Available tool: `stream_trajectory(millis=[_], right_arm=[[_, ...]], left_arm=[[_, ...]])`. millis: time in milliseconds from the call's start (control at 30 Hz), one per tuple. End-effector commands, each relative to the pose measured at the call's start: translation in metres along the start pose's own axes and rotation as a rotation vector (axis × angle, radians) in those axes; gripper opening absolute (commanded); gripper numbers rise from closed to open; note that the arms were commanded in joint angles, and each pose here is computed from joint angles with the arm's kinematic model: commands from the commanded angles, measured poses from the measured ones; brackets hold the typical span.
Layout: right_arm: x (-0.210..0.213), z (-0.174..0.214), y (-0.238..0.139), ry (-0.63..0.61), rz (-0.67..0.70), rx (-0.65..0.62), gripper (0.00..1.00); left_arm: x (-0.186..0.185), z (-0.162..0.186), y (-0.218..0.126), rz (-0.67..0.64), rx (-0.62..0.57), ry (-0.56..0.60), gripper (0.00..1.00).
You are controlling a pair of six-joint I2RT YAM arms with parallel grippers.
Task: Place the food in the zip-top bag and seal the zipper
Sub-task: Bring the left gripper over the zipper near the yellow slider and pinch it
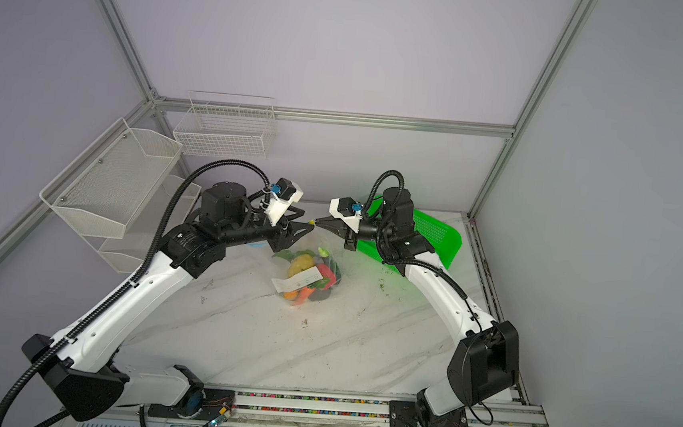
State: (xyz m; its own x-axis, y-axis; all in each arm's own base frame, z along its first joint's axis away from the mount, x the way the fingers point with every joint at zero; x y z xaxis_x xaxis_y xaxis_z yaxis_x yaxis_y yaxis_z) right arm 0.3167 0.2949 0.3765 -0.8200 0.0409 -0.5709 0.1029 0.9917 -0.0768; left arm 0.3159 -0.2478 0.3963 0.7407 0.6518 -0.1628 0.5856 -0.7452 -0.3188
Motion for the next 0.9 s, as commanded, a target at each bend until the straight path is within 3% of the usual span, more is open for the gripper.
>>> stream_trajectory(millis=[0, 300, 700, 867], right_arm=[[-0.002, -0.007, -0.001, -0.05, -0.02, -0.037, 0.0], [-0.003, -0.005, 0.001, -0.03, -0.037, -0.047, 0.0], [-0.003, -0.011, -0.003, -0.057, -0.034, -0.054, 0.0], [-0.004, -0.011, -0.002, -0.05, -0.042, -0.059, 0.0]], left_arm=[[-0.016, -0.037, -0.022, 0.054, -0.091, 0.131, 0.5], [-0.016, -0.037, -0.02, 0.06, -0.106, 0.149, 0.41], [-0.011, -0.035, -0.01, 0.069, -0.082, 0.165, 0.42], [-0.011, -0.032, -0.003, 0.084, -0.071, 0.162, 0.38]])
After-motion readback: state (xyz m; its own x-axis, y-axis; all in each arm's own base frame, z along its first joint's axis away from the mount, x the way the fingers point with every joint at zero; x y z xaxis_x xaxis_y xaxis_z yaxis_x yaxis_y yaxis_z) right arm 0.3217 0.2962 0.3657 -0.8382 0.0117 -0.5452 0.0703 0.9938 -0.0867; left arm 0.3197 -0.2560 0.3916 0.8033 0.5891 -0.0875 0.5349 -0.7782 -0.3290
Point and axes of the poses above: each gripper's point midway between its finger pads, its own y axis out along the fingers, its own x axis along the line the jaws close on, z = x × y, the point moved 2 cm from there along -y, back along the fingers, and after that the axes turned 15 degrees about -y, right-handed, at the moved point
